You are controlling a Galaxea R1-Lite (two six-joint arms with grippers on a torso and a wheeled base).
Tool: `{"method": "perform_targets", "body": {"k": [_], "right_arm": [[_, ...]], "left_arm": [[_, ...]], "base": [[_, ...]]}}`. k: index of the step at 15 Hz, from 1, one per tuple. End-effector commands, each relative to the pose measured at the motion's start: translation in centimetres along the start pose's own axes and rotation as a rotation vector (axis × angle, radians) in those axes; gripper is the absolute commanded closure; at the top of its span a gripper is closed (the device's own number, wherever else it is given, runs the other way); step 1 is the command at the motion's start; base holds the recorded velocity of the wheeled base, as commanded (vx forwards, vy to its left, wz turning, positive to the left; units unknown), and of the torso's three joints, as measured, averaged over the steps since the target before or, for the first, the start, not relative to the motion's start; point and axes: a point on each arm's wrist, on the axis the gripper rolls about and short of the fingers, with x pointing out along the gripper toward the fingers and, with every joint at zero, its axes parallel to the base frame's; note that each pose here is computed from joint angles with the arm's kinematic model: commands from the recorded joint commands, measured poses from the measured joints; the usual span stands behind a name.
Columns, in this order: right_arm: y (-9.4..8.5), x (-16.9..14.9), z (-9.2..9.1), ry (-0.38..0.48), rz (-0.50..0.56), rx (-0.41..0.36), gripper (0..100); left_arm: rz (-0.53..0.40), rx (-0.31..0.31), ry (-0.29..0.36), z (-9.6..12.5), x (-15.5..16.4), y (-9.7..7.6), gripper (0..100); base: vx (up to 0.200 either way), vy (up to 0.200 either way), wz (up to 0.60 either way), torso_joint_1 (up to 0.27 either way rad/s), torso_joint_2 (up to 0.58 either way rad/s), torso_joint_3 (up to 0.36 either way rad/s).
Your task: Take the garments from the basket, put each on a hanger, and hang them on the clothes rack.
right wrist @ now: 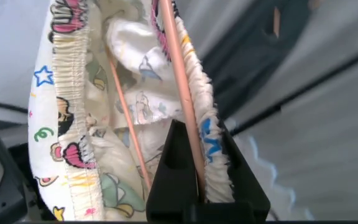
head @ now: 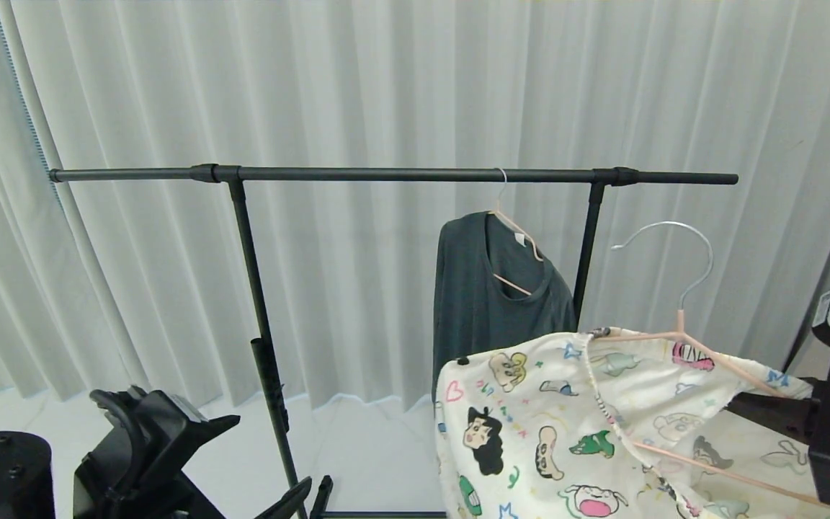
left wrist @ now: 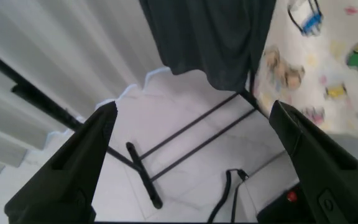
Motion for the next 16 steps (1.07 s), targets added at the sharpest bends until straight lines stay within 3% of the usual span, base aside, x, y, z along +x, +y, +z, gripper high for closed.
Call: {"method": "perform_targets", "body": {"k": [1,3,8,11,16], "right_arm": [[-1.0,-0.2,0.2,0.041,-0.081,0.063,100],[-1.6,0.6,1.1,0.111,-0.138,0.177,100],[-1.9,4.6,4.2,0.134,-0.153,0.337,100],[-1.3,5.7,5.1,0.118,-0.141,0.346,100],[-1.1,6.8,6.0,0.052,-0.125,0.342,100]], "left_arm": [[0.044,-0.007,-0.031,0.8,0.0,0.6,0],[0.132,-0.009,-0.042,1.7,0.2,1.0,0],[0.165,-0.009,-0.052,2.1,0.3,1.2,0],[0.219,0.000,-0.045,2.3,0.4,1.3,0],[0.220,0.000,-0.048,2.4,0.4,1.3,0]], "base": [[0.000,0.000,0.00,0.000,0.00,0.000],[0.000,0.000,0.00,0.000,0.00,0.000],[0.000,0.000,0.00,0.000,0.00,0.000],[0.000,0.000,0.00,0.000,0.00,0.000],[0.000,0.200,0.00,0.000,0.00,0.002]]}}
